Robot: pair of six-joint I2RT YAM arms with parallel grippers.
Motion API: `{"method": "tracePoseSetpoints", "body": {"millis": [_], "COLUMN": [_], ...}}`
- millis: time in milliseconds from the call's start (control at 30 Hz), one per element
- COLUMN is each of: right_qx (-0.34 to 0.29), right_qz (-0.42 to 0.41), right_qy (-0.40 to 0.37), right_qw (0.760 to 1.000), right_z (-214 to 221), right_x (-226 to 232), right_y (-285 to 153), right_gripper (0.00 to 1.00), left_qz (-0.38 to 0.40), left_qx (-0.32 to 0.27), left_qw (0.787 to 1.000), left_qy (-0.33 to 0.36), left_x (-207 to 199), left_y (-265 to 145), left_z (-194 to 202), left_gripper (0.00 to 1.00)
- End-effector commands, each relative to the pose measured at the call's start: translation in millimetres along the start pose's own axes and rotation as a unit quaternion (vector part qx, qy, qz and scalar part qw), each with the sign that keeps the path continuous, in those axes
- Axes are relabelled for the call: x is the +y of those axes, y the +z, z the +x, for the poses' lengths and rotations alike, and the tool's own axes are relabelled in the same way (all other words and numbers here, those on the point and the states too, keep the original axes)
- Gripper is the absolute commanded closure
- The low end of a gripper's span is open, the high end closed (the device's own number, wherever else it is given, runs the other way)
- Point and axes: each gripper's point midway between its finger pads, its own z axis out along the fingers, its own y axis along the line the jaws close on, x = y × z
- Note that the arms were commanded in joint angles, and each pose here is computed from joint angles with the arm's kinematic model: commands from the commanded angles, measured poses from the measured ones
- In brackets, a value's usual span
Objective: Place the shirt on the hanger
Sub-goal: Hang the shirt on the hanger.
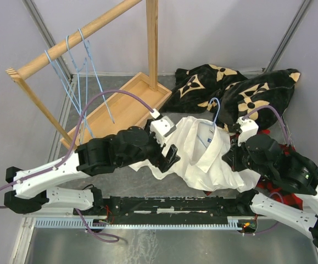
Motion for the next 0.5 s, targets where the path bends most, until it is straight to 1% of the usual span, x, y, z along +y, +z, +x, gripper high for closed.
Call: {"method": "tracePoseSetpoints", "body": {"millis": [0,67,200,333,467], "right_qx": [-0.028,-0.039,-0.079,-0.091,-0.095], "right_qz": [-0.033,-0.034,0.032,0.085,0.105], "right_qy": [-0.007,-0.005,0.011,-0.006,-0.024], "right_qw": [0.999,0.999,0.996,0.992,0.99], "right_z": [-7.2,-9.0,-26.4,-45.2,-65.0], "right_x": [15.9,16.9,-5.3,-16.8,-13.4], "right_y": [24.5,30.9,28.5,28.0,34.2], "right_gripper": [0.98,1.0,1.0,1.0,1.0], "left_qz": [-0.028,-0.03,-0.051,-0.082,-0.143], "left_qx": [0.054,0.081,0.127,0.133,0.147], "left_qw": [0.997,0.994,0.987,0.98,0.966], "left_qy": [-0.053,-0.061,-0.086,-0.121,-0.16], "left_x": [6.0,6.1,9.9,19.1,39.7], "left_y": [8.9,13.7,20.2,26.6,35.3], "left_z": [44.5,65.6,102.1,130.1,168.1], "left_gripper": [0.07,0.06,0.05,0.01,0.01]}}
